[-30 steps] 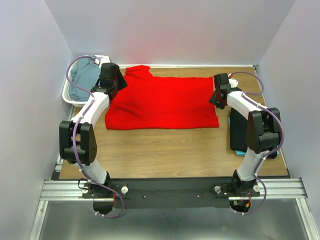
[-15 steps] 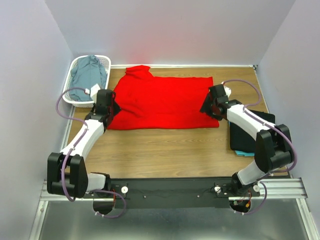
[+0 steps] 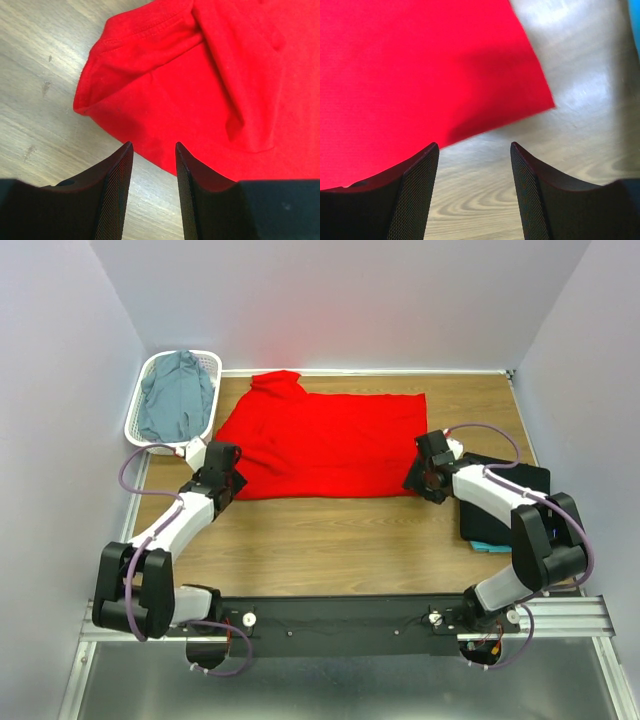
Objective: Fold and stack the t-shirts
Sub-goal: Fold the tshirt
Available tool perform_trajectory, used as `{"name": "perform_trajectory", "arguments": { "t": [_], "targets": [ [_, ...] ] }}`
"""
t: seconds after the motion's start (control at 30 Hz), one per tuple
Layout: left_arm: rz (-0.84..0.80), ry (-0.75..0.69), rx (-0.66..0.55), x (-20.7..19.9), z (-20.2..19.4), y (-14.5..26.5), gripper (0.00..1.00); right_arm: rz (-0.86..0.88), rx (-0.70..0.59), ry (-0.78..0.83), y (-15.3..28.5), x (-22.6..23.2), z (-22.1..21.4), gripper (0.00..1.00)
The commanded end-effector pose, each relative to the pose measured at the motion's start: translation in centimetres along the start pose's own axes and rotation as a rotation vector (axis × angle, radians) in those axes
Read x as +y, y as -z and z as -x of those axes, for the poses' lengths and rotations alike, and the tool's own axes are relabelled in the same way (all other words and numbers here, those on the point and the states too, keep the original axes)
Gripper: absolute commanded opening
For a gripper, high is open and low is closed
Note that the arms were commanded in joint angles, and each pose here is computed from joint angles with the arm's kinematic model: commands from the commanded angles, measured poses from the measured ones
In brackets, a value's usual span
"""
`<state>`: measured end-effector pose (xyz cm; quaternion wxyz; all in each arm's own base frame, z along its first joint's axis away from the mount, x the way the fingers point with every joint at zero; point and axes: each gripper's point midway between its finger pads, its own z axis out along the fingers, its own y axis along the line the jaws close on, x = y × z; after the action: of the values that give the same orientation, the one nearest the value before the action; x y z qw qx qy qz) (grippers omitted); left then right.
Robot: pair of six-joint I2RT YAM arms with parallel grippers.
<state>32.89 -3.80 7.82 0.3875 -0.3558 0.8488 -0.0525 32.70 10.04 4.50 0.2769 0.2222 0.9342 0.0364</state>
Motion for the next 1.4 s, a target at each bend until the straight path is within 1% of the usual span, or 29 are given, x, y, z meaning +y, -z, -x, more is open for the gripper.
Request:
{"name": "perform_trajectory", "arguments": {
  "t": [0.0,0.13,0.3,0.57,0.87,0.93,0.97,1.0,1.07,1.1,1.17,1.2,1.23,1.3,1.37],
  "targets": [
    [0.086,0.023,-0.027,1.7,-0.1,-0.9,0.47,-0.066,-0.021,-0.026,-0.2,-2.0,-0.5,0.66],
    [0.117,0.02,-0.029,2.5,-0.4,-1.5,0.47,-0.09,-0.01,-0.029,-0.6,-2.9,-1.0,0.66],
    [0.143,0.043,-0.046,3.4,0.2,-2.3,0.48,-0.119,-0.033,-0.051,-0.9,-3.8,0.5,0.66],
    [0.185,0.042,-0.081,4.7,1.7,-3.0,0.5,-0.169,-0.04,-0.063,-1.9,-5.1,1.9,0.66],
    [0.192,0.044,-0.044,4.8,0.5,-4.2,0.49,-0.159,-0.031,-0.055,-2.6,-4.3,2.3,0.65],
    [0.198,0.043,-0.041,5.0,0.2,-4.4,0.48,-0.16,-0.032,-0.055,-2.6,-4.4,2.2,0.64],
    [0.201,0.042,-0.036,5.1,0.0,-4.5,0.46,-0.163,-0.036,-0.055,-2.6,-4.5,2.3,0.56],
    [0.199,0.046,-0.036,5.0,0.1,-4.5,0.41,-0.165,-0.036,-0.053,-2.6,-4.5,2.2,0.51],
    [0.199,0.049,-0.031,4.9,0.1,-4.7,0.33,-0.173,-0.042,-0.054,-2.6,-4.7,2.3,0.44],
    [0.195,0.049,-0.029,4.8,0.1,-4.7,0.24,-0.175,-0.044,-0.054,-2.6,-4.8,2.4,0.35],
    [0.178,0.043,-0.03,4.2,0.3,-4.7,0.15,-0.171,-0.045,-0.052,-2.6,-4.6,2.5,0.28],
    [0.172,0.041,-0.026,4.1,0.4,-4.7,0.1,-0.169,-0.044,-0.052,-2.6,-4.6,2.5,0.21],
    [0.168,0.039,-0.027,3.9,0.5,-4.6,0.0,-0.166,-0.044,-0.05,-2.5,-4.5,2.5,0.17],
    [0.162,0.037,-0.038,3.8,1.1,-4.0,0.0,-0.155,-0.043,-0.047,-2.3,-4.3,2.5,0.1],
    [0.162,0.042,-0.052,3.9,1.4,-3.3,0.0,-0.147,-0.044,-0.046,-2.0,-4.4,2.5,0.05]
  ]
}}
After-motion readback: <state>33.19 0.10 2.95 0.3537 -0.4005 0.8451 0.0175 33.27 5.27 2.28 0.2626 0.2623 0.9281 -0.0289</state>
